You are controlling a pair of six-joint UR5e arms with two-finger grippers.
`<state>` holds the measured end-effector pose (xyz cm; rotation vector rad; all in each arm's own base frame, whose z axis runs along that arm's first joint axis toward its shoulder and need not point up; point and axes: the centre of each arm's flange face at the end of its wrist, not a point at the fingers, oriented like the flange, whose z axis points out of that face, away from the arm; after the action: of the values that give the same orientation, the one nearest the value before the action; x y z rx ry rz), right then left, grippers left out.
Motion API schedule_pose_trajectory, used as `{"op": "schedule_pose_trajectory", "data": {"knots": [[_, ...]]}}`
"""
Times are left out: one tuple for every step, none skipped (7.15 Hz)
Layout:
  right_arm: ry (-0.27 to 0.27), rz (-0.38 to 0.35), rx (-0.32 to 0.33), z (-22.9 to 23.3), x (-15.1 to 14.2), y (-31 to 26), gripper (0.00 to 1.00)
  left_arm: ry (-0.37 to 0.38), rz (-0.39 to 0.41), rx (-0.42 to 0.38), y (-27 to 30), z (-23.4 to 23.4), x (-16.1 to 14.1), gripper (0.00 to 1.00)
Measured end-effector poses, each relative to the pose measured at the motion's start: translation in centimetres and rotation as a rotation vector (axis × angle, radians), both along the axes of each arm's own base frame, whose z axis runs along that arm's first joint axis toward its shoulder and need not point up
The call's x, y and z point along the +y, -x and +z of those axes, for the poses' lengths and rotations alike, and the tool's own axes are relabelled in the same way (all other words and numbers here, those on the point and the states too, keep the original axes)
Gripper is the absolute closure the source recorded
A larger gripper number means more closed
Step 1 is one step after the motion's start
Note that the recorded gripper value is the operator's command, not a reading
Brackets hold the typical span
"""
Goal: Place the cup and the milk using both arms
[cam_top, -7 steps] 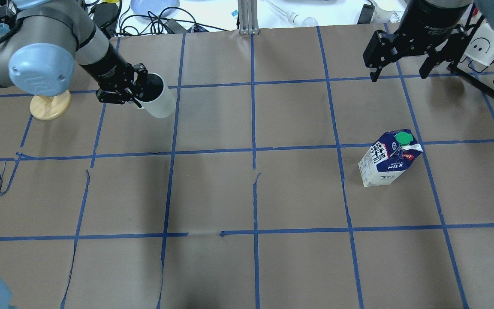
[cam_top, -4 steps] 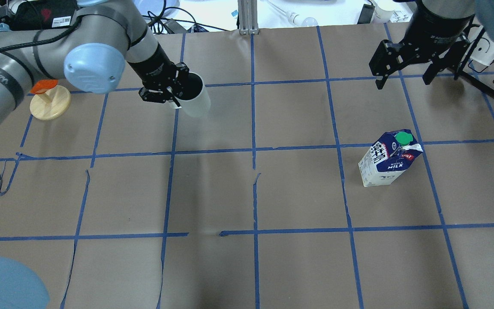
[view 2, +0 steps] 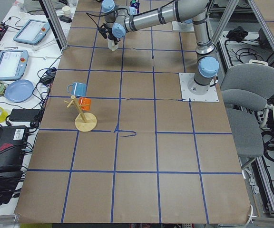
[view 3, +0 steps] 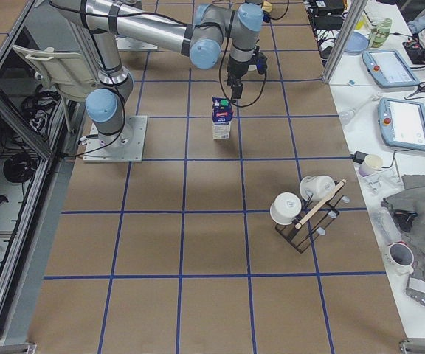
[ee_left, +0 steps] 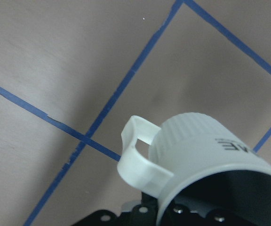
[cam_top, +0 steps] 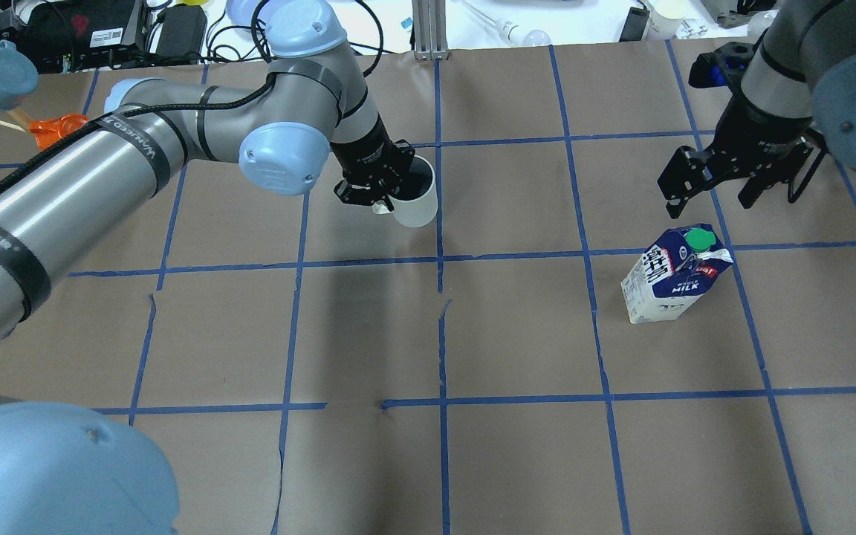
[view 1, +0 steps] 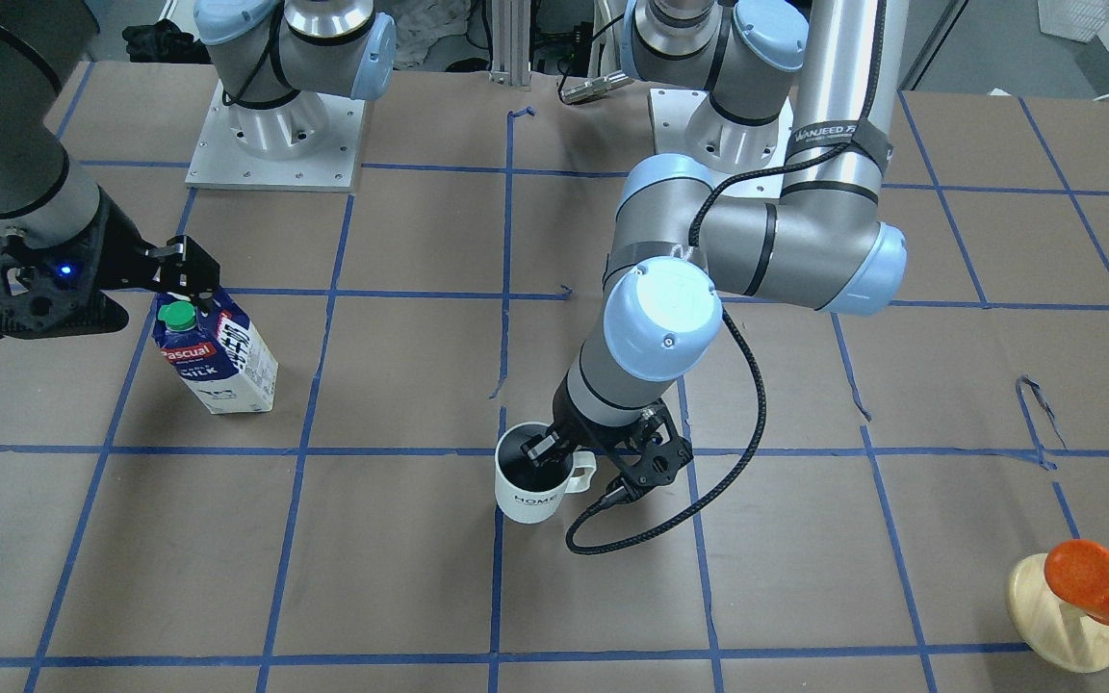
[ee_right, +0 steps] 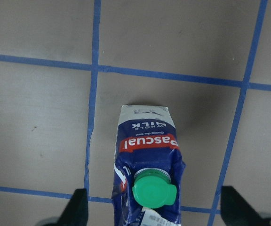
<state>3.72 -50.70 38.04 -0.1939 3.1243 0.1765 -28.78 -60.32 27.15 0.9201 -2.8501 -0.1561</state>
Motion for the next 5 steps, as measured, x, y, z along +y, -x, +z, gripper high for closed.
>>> {"op": "schedule_pose_trajectory", "data": {"knots": [[0.002,0.006,0.000,-1.6,1.2,-0.2,0.08,-0.008,0.000,0.004,1.0,-0.8,0.2,1.00],[0.006,0.013,0.001,-2.9,2.0,-0.3,0.22,-0.019,-0.005,0.007,1.8,-1.6,0.4,1.00],[0.000,0.018,0.012,-3.7,2.7,-0.3,0.27,-0.032,-0.007,0.014,2.4,-2.3,0.6,1.00],[-0.015,0.022,0.035,-4.3,3.2,-0.2,0.49,-0.043,-0.006,0.026,2.7,-2.7,0.8,0.23],[-0.026,0.024,0.052,-4.8,3.6,-0.1,0.62,-0.048,-0.003,0.033,2.9,-2.8,0.8,0.01]]}}
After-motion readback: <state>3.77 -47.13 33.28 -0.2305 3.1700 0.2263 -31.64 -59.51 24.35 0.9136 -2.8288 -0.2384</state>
